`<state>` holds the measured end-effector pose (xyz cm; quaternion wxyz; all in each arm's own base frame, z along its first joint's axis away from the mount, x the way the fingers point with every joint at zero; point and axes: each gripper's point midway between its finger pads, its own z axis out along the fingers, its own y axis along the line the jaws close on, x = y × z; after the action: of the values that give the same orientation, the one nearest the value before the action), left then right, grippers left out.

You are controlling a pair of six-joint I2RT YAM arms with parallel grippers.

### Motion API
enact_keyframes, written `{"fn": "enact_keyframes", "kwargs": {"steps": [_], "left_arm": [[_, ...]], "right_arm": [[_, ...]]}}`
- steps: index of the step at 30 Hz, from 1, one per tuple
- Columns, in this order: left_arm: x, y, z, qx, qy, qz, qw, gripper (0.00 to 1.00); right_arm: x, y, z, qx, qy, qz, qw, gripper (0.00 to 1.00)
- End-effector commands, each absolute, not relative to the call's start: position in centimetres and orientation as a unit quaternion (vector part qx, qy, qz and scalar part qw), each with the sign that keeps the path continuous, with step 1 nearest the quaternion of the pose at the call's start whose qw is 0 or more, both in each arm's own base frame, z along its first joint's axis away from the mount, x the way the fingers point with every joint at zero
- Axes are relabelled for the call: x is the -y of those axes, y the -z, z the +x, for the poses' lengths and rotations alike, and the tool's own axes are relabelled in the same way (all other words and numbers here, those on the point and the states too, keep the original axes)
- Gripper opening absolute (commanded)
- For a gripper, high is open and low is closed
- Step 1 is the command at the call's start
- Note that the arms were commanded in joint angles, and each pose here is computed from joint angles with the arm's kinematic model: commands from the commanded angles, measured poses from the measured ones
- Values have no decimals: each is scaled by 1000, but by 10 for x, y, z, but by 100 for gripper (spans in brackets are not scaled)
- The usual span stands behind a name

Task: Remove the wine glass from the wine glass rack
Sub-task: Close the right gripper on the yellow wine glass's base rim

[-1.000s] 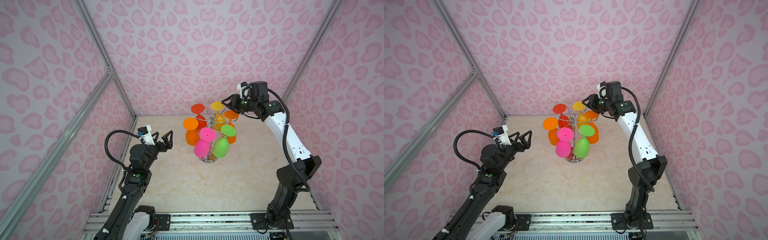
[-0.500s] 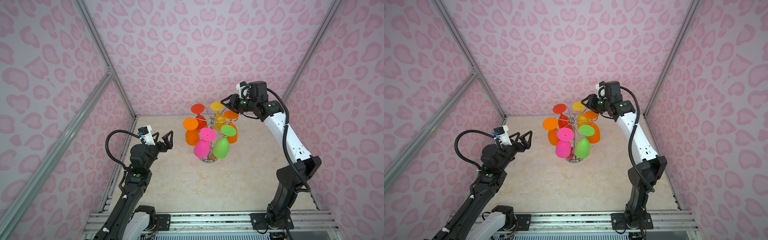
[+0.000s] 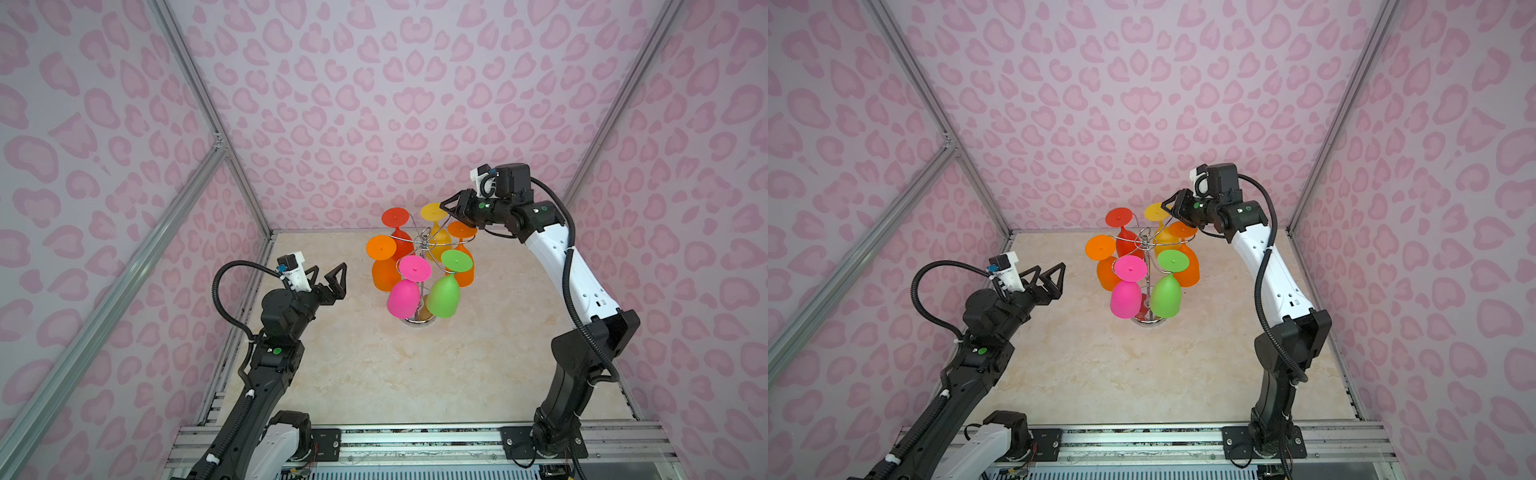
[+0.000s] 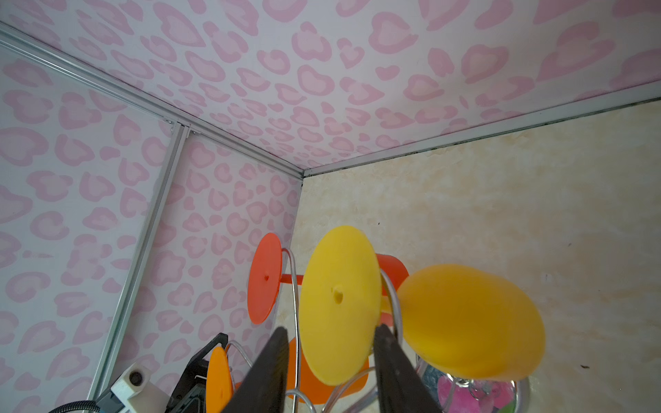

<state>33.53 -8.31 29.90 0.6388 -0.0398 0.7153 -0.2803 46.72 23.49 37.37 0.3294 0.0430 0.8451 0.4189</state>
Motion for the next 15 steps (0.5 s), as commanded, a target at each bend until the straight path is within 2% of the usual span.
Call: {"fn": "enact_keyframes", "kwargs": {"steps": [1, 15], "left_arm": [[81, -305, 335, -705, 279, -41, 651, 98], [81, -303, 334, -705, 280, -42, 650, 98]], "right_arm": [[-242, -365, 465, -851, -422, 43, 311, 40], [-244, -354, 466, -859, -411, 65, 298, 33]]}}
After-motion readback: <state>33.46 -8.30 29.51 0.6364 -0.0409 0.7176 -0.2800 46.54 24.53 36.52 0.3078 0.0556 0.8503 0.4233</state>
